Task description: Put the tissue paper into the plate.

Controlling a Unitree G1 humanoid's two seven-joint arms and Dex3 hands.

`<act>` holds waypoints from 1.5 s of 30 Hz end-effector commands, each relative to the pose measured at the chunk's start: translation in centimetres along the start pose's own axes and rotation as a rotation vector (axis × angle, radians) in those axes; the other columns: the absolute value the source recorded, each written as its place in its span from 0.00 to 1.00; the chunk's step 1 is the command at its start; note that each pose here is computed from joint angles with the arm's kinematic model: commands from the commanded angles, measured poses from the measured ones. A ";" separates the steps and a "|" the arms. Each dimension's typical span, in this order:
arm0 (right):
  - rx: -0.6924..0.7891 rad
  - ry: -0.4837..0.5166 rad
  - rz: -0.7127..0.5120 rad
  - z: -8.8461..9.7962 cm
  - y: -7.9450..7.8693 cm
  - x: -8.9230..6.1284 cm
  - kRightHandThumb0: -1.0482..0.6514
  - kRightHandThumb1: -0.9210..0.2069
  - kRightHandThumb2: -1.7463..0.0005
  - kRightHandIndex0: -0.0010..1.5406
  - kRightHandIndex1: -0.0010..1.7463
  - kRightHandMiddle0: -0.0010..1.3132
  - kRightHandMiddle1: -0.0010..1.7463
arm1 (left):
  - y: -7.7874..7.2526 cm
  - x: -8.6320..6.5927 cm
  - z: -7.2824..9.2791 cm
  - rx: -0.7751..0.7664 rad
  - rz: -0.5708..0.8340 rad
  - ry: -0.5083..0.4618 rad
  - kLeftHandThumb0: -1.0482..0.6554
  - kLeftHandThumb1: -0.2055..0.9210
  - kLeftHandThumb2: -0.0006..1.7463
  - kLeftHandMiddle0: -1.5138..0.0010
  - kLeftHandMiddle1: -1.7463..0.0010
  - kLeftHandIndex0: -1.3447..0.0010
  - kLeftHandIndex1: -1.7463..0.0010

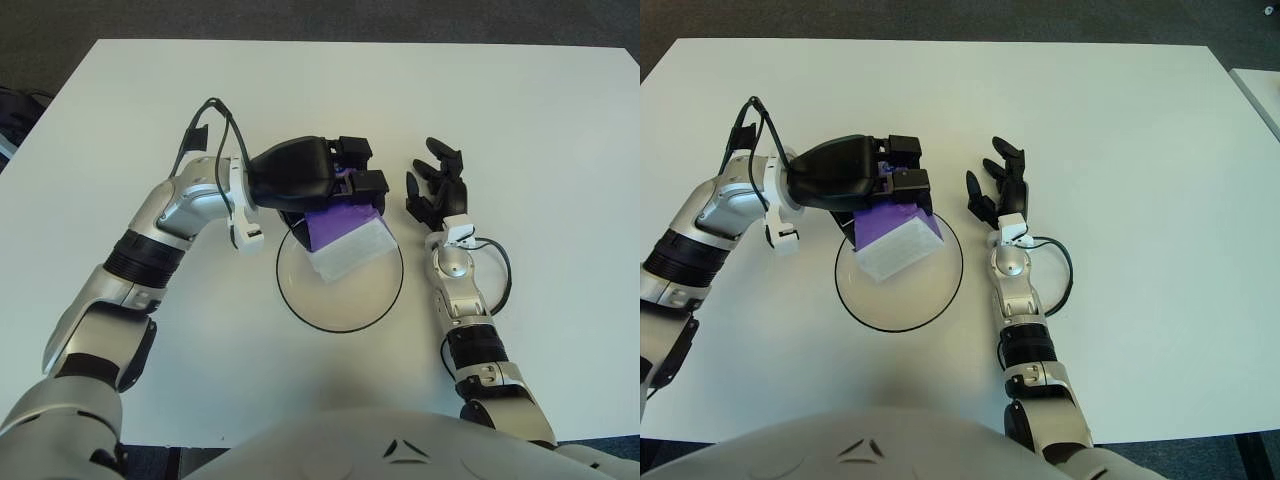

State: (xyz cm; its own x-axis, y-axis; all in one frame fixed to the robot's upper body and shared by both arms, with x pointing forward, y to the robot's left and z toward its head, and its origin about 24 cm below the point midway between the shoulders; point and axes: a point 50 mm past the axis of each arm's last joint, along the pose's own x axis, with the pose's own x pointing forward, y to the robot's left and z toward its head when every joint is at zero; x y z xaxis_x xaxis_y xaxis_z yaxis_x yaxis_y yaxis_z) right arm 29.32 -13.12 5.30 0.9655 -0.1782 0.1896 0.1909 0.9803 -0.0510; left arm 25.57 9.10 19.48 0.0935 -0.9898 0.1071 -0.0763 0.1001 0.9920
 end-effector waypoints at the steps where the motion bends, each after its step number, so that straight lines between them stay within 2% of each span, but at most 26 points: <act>1: -0.071 0.275 -0.011 -5.0 -1.1 -2.8 0.30 0.06 0.67 0.18 0.31 0.00 0.44 | 0.1 -0.3 0.3 0.002 -0.012 0.001 0.36 0.54 0.69 0.29 0.00 0.60 0.00; 15: -0.077 0.269 -0.013 -4.9 -0.9 -2.8 0.29 0.06 0.68 0.18 0.31 0.00 0.43 | -0.2 -0.7 0.8 -0.026 -0.009 0.000 0.36 0.55 0.68 0.28 0.00 0.61 0.00; 20: -0.077 0.266 -0.012 -4.9 -0.9 -2.9 0.29 0.05 0.68 0.18 0.31 0.00 0.43 | -0.3 -0.7 0.9 -0.021 0.059 0.002 0.36 0.56 0.67 0.30 0.00 0.61 0.00; 28: -0.068 0.267 -0.011 -4.8 -0.9 -2.9 0.29 0.04 0.69 0.18 0.31 0.00 0.45 | -0.6 -0.8 0.9 -0.007 0.121 -0.006 0.36 0.57 0.66 0.41 0.00 0.62 0.00; 29: -0.066 0.267 -0.011 -4.8 -0.9 -2.9 0.29 0.04 0.69 0.18 0.31 0.00 0.45 | -0.7 -0.8 0.9 -0.012 0.121 -0.005 0.45 0.51 0.70 0.47 0.00 0.61 0.04; 31: -0.064 0.268 -0.013 -4.8 -0.9 -2.9 0.29 0.04 0.69 0.18 0.31 0.00 0.45 | -0.9 -0.9 0.9 -0.021 0.120 -0.004 0.53 0.47 0.72 0.52 0.00 0.60 0.08; 34: -0.061 0.268 -0.017 -4.8 -0.8 -2.9 0.29 0.04 0.69 0.18 0.31 0.00 0.45 | -1.0 -1.0 0.8 -0.024 0.102 -0.009 0.58 0.52 0.68 0.58 0.00 0.64 0.13; 36: -0.060 0.268 -0.018 -4.7 -0.8 -2.9 0.29 0.04 0.69 0.18 0.31 0.00 0.45 | -1.1 -1.1 0.7 -0.020 0.061 -0.013 0.60 0.65 0.57 0.66 0.00 0.71 0.14; 37: -0.059 0.267 -0.019 -4.7 -0.8 -2.9 0.29 0.04 0.70 0.18 0.32 0.00 0.45 | -1.1 -1.1 0.6 -0.017 0.039 -0.014 0.55 0.66 0.55 0.71 0.05 0.76 0.17; 39: -0.061 0.266 -0.020 -4.7 -0.8 -2.9 0.28 0.03 0.70 0.18 0.32 0.00 0.45 | -1.1 -1.1 0.5 -0.002 -0.033 -0.014 0.43 0.68 0.50 0.81 0.24 0.89 0.28; 41: -0.063 0.266 -0.021 -4.7 -0.8 -2.9 0.27 0.01 0.72 0.18 0.32 0.00 0.44 | -1.0 -1.1 0.5 0.004 -0.075 -0.013 0.37 0.73 0.45 0.85 0.39 0.94 0.37; 43: -0.065 0.268 -0.022 -4.7 -0.8 -2.9 0.27 0.01 0.72 0.18 0.33 0.00 0.45 | -1.1 -1.2 0.5 0.007 -0.101 -0.008 0.32 0.78 0.41 0.88 0.49 0.97 0.42; 45: -0.065 0.272 -0.024 -4.7 -0.7 -2.9 0.26 0.00 0.73 0.18 0.33 0.00 0.45 | -1.0 -1.3 0.5 0.021 -0.126 -0.001 0.27 0.87 0.32 0.89 0.63 0.99 0.51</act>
State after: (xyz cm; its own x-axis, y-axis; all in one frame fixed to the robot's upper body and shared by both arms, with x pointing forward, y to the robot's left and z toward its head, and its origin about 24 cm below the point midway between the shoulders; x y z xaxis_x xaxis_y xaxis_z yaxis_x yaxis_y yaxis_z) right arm 29.34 -12.86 5.31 0.9653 -0.1813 0.1878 0.1959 0.9787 -0.0618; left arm 25.14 10.20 17.83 0.1052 -0.9942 0.0200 -0.0529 0.0144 0.9985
